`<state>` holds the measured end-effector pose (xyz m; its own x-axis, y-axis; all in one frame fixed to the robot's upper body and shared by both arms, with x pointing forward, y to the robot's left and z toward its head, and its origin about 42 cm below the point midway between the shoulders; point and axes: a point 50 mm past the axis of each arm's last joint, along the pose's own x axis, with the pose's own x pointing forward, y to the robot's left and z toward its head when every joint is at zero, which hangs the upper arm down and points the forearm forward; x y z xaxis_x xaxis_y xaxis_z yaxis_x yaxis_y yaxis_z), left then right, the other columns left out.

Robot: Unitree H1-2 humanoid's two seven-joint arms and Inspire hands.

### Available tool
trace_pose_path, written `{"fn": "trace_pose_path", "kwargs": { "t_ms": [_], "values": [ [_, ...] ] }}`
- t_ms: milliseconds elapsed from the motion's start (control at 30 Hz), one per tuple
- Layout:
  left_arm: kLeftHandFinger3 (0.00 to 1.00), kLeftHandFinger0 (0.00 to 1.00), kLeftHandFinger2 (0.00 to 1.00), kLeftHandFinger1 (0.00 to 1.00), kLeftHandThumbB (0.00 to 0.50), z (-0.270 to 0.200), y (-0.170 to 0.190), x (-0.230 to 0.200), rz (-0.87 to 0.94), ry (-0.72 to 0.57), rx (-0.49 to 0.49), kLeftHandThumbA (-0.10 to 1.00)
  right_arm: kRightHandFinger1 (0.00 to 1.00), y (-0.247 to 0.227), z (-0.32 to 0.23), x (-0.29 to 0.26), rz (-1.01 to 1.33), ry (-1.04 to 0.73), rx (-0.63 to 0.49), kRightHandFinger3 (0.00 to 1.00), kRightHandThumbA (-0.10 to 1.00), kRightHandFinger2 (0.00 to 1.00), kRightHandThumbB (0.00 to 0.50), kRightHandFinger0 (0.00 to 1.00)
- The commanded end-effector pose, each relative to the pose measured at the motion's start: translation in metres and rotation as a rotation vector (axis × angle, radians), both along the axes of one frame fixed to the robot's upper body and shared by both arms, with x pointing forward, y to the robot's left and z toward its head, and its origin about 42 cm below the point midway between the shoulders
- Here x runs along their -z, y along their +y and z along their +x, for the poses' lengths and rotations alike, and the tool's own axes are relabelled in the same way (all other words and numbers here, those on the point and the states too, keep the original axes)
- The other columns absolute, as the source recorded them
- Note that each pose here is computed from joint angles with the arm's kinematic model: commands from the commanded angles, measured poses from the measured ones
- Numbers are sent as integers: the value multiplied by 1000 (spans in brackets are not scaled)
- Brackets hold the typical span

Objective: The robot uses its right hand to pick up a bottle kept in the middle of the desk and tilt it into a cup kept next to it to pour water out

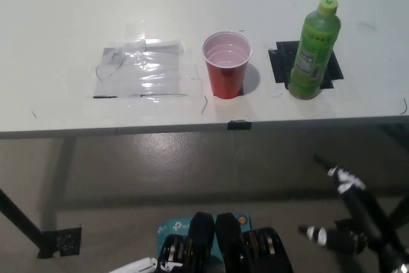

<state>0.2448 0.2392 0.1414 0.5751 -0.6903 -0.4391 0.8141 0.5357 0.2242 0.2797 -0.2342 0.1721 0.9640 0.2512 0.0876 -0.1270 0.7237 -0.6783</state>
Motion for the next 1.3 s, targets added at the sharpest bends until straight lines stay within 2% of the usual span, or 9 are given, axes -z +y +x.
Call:
{"fn": "trace_pose_path", "kwargs": {
  "t_ms": [0, 100, 133, 267, 400, 500, 633, 967, 1267],
  "values": [
    [1000, 1000, 1000, 1000, 500, 1, 4, -11, 3, -9, 29, 412, 1000, -6, 28, -42, 67, -76, 59, 1000, 951, 1000, 471, 1000],
    [1000, 1000, 1000, 1000, 500, 1, 2, -9, 0, -9, 34, 421, 1000, -11, 44, -57, 89, -106, 92, 1000, 954, 1000, 479, 1000],
    [1000, 1000, 1000, 1000, 500, 1, 2, -8, 9, 8, 34, 430, 1000, -14, 61, -74, 113, -135, 144, 1000, 954, 1000, 500, 1000],
    [1000, 1000, 1000, 1000, 500, 1, 1, -9, 5, 4, 39, 399, 1000, -24, 92, -100, 212, -124, 220, 1000, 897, 1000, 495, 1000],
    [1000, 1000, 1000, 1000, 500, 0, 0, -11, 17, 1, 47, 418, 1000, -32, 121, -110, 282, -83, 256, 1000, 939, 1000, 500, 1000],
    [1000, 1000, 1000, 1000, 500, 0, 0, -11, 20, -1, 50, 431, 1000, -35, 145, -115, 302, -49, 278, 1000, 915, 1000, 500, 1000],
    [1000, 1000, 1000, 1000, 500, 1, 0, -11, 0, 14, 49, 405, 1000, -26, 170, -114, 238, -20, 358, 1000, 964, 1000, 500, 1000],
    [1000, 1000, 1000, 1000, 500, 2, -2, -8, 9, 19, 54, 412, 1000, -8, 202, -98, 238, 99, 370, 1000, 950, 1000, 500, 1000],
    [1000, 1000, 1000, 1000, 500, 2, -3, -9, 23, 23, 75, 440, 1000, 19, 206, -117, 210, 87, 281, 1000, 934, 1000, 500, 1000]
  ]
}}
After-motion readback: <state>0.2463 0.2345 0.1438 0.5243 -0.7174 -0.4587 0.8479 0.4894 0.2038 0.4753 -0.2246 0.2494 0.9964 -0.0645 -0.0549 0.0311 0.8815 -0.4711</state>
